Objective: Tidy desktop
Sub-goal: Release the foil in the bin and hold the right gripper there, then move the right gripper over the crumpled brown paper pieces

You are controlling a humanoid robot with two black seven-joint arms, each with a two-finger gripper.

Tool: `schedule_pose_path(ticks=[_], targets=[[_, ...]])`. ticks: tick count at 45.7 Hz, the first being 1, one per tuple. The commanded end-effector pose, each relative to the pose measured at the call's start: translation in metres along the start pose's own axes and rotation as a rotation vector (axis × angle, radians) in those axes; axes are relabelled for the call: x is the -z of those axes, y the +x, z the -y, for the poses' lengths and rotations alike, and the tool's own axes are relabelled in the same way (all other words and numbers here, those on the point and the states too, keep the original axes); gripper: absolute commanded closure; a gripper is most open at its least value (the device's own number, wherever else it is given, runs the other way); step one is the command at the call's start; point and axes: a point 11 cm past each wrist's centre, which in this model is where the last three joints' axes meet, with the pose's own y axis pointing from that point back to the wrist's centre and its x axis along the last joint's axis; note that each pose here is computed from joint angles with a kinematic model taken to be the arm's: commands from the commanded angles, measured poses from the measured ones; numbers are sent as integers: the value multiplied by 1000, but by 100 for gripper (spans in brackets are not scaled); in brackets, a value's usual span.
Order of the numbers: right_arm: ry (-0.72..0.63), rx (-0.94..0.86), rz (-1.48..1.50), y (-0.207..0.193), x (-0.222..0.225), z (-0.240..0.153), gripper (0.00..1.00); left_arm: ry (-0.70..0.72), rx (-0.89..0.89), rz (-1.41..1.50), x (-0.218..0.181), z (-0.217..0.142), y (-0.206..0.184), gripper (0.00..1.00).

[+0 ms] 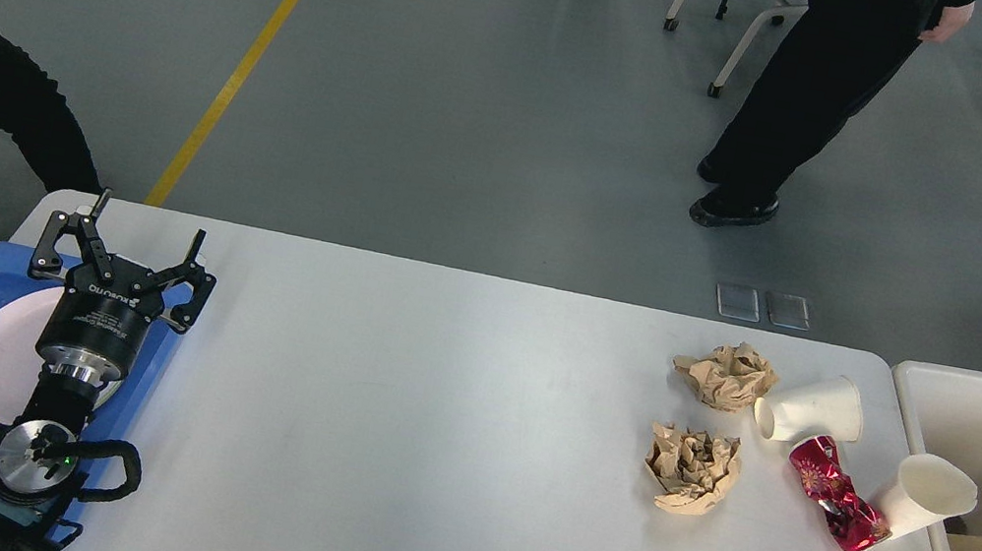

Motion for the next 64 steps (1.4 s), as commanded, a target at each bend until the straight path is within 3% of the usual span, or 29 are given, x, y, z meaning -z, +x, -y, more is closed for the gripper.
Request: schedule_pose_path(ticks=[1,20,31,33,48,54,64], targets=[[0,17,1,-3,1,0,0,0,0,0,0,0,0,4],[-66,90,105,75,-14,-13,0,-1,0,0,0,0,0,4],[12,187,11,127,45,-53,0,0,1,-2,0,1,-1,4],[69,202,-62,137,81,-71,0,0,3,0,0,1,-1,4],[212,436,-536,145,204,-201,0,2,0,-1,1,0,0,4],[270,584,-676,145,228,-272,0,0,0,0,0,0,0,4],[351,634,-768,143,219,-360,0,-2,1,0,0,1,-1,4]])
